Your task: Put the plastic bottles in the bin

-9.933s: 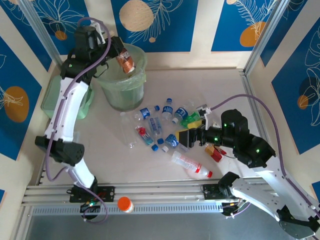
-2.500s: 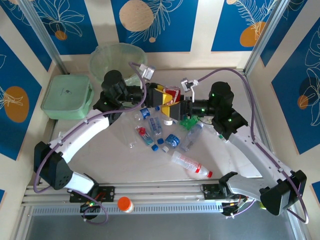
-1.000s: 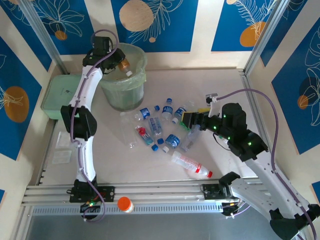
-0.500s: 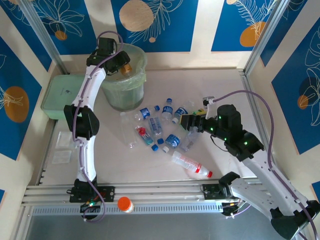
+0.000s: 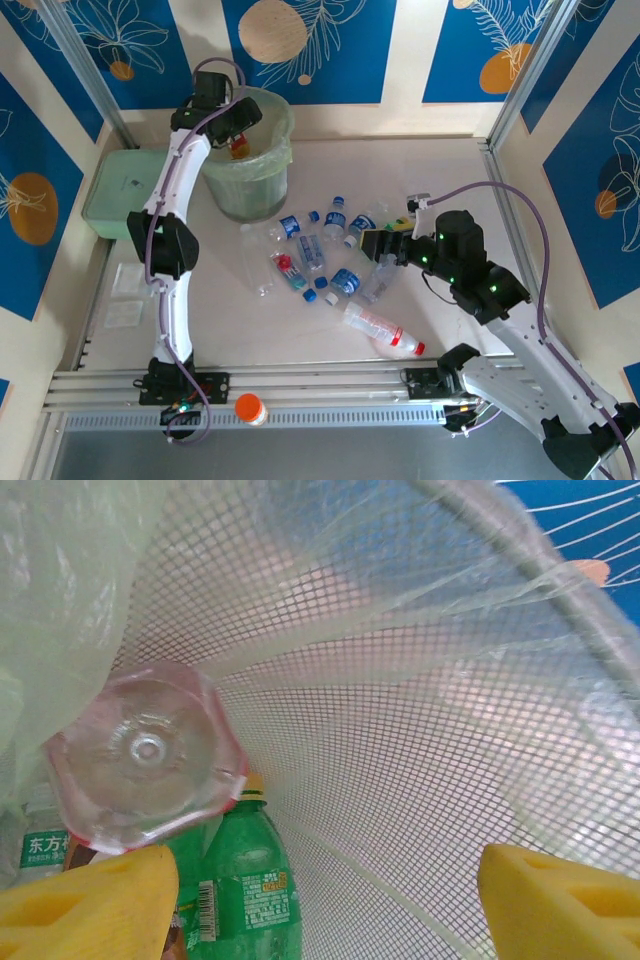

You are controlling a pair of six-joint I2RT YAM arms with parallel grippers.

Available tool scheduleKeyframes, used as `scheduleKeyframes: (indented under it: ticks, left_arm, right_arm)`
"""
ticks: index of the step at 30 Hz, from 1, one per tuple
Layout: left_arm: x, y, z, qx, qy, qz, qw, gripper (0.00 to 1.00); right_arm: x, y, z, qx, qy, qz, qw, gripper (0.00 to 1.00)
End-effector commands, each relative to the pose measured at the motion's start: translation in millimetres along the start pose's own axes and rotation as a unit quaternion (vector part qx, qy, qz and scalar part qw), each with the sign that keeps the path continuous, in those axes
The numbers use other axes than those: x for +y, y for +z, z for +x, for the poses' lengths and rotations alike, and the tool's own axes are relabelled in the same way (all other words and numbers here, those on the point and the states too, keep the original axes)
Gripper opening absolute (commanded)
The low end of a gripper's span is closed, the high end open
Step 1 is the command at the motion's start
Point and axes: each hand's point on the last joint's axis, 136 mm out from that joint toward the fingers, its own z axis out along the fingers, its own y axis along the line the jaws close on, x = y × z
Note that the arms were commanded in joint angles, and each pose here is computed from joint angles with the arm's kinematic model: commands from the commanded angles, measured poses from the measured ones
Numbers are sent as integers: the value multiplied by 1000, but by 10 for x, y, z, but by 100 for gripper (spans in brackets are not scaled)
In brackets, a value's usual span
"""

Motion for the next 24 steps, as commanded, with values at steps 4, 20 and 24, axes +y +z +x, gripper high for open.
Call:
scheduleKeyframes:
  ticks: [4,20,24]
  left_arm:
    - [-241,-547,-282,-45,31,21,998,78]
    - [-344,-2204,896,-42,101,37,993,92]
    - [52,-2199,1414,16,62,15,998,99]
  right_arm:
    - [31,-165,-155,-30,11,2,1000,99]
    - [-237,-16,193,142,7,117,983,88]
    - [-441,-8,312,162,21,180,970,87]
